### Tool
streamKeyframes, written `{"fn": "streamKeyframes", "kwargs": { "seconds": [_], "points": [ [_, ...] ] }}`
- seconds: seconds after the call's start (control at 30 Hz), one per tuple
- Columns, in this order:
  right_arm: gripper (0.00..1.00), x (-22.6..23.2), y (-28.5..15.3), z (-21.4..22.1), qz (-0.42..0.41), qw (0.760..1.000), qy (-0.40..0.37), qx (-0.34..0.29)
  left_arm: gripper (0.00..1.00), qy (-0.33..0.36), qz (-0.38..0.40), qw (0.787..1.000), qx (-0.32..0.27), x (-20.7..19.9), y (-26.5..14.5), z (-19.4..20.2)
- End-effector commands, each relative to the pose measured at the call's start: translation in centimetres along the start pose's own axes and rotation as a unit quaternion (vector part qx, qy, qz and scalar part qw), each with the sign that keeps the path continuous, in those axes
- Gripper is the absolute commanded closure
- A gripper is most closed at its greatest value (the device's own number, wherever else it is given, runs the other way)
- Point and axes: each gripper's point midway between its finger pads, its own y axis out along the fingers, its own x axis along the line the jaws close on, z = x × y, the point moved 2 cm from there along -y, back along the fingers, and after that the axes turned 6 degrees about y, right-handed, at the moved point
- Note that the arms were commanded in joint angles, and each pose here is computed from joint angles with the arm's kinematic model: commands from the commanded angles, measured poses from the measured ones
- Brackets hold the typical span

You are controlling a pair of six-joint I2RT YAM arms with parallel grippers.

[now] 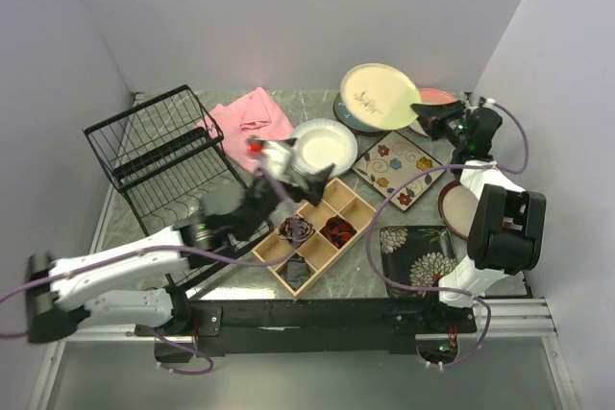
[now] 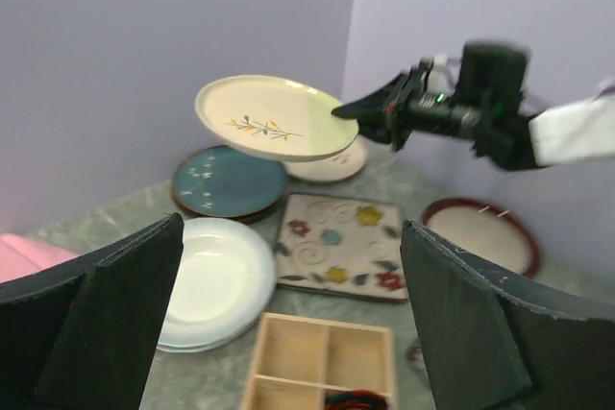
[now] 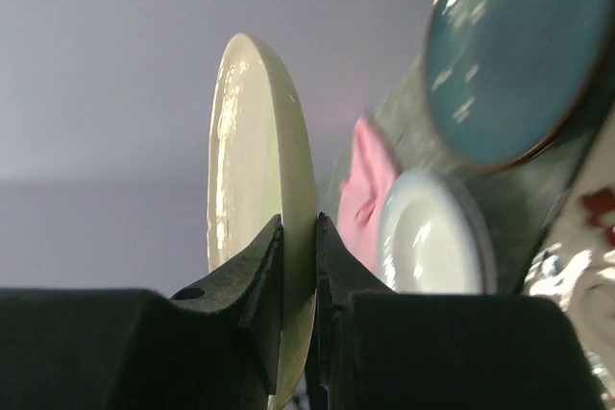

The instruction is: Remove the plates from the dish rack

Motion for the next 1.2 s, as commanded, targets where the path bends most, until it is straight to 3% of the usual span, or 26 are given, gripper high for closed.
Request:
{"fn": "streamKeyframes", "kwargs": {
  "seconds": [0.0,0.17,0.4,0.73,0.93,1.03,1.17],
  "points": [
    [1.0,2.6,-0.2,-7.8,-0.02,0.99,-0.019,-0.139,0.01,-0.131,0.041,0.99,0.024,-1.1,-2.8,1.3],
    [1.0,-1.6,0.3,-13.5,0.041,0.972,0.009,-0.229,0.01,-0.159,-0.012,0.986,0.05,0.4,-4.6,4.8],
    [1.0,-4.5,0.1,-17.6,0.066,0.946,0.015,-0.317,0.01,-0.144,-0.024,0.989,0.034,1.1,-6.0,5.9],
    [1.0,-8.5,0.5,-20.5,0.124,0.912,0.018,-0.392,0.0,-0.149,0.006,0.988,0.028,0.1,-7.0,5.6],
    [1.0,-9.3,1.6,-22.1,0.125,0.906,0.01,-0.405,0.01,-0.149,0.001,0.989,0.021,0.4,-7.4,5.4],
    [0.9,-9.7,2.8,-22.2,0.135,0.909,0.006,-0.395,0.01,-0.152,0.002,0.988,0.016,0.4,-7.6,5.0],
    [0.67,-10.6,3.9,-21.8,0.154,0.912,0.004,-0.38,0.01,-0.151,-0.002,0.988,0.012,0.7,-7.8,4.8]
  ]
}}
